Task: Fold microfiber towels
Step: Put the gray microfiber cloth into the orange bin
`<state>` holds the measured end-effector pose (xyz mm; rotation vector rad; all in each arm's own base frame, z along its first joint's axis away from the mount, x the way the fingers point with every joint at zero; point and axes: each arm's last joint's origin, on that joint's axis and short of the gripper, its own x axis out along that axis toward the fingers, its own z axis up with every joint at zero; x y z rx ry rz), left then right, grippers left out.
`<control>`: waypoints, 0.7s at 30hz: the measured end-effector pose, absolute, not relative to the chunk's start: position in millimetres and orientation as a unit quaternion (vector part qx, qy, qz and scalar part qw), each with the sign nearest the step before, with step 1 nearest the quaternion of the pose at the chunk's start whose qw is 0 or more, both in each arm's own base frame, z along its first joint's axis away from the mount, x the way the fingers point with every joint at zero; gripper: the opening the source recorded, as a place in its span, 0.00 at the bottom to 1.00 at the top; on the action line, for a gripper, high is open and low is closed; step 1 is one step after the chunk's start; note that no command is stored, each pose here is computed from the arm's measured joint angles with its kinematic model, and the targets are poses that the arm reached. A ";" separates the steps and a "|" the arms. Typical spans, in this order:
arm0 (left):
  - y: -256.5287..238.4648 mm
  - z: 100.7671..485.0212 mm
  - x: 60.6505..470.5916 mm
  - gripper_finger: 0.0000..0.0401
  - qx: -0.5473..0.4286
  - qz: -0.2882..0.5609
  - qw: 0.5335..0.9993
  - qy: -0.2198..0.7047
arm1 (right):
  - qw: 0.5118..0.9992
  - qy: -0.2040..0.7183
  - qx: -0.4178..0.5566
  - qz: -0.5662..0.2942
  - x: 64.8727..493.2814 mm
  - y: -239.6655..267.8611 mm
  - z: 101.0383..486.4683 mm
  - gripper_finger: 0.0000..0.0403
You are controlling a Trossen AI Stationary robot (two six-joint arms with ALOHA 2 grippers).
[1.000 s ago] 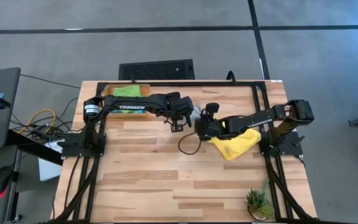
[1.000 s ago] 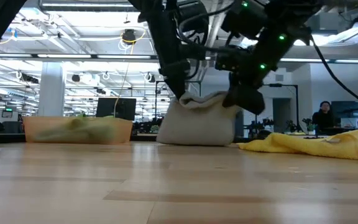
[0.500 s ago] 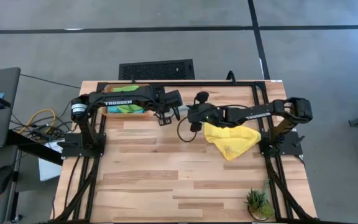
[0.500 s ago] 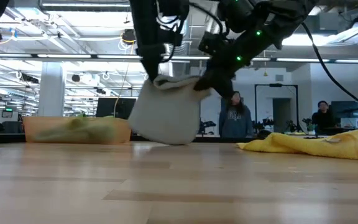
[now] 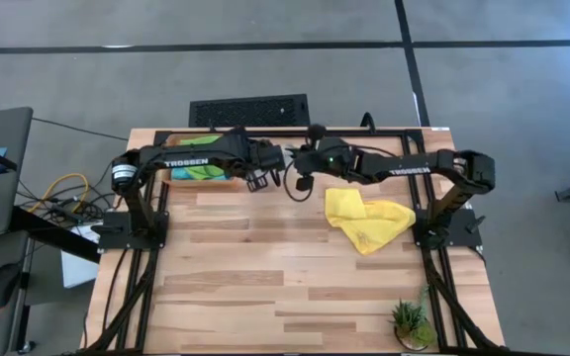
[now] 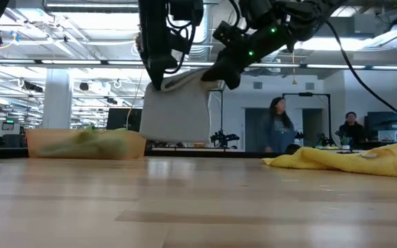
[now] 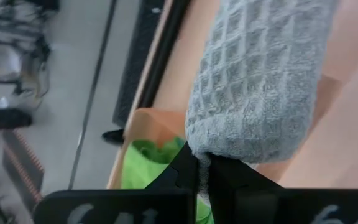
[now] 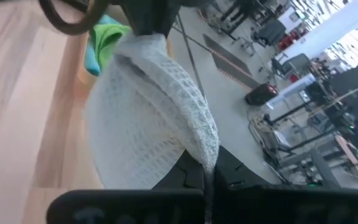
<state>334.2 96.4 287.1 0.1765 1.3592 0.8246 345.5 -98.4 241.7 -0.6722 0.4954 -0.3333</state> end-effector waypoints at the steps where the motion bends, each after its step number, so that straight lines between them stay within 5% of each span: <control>1: 96.4 287.2 333.2 0.00 0.078 0.378 0.693 0.609 | 0.903 0.236 -0.324 -0.156 345.6 -100.0 242.5 0.02; 13: 91.0 311.2 299.7 0.00 0.057 0.454 0.653 0.604 | 0.911 0.212 -0.325 -0.140 388.6 -108.7 213.2 0.03; 21: 89.5 316.8 287.1 0.00 0.051 0.458 0.631 0.623 | 0.906 0.186 -0.350 -0.148 415.4 -116.5 229.3 0.03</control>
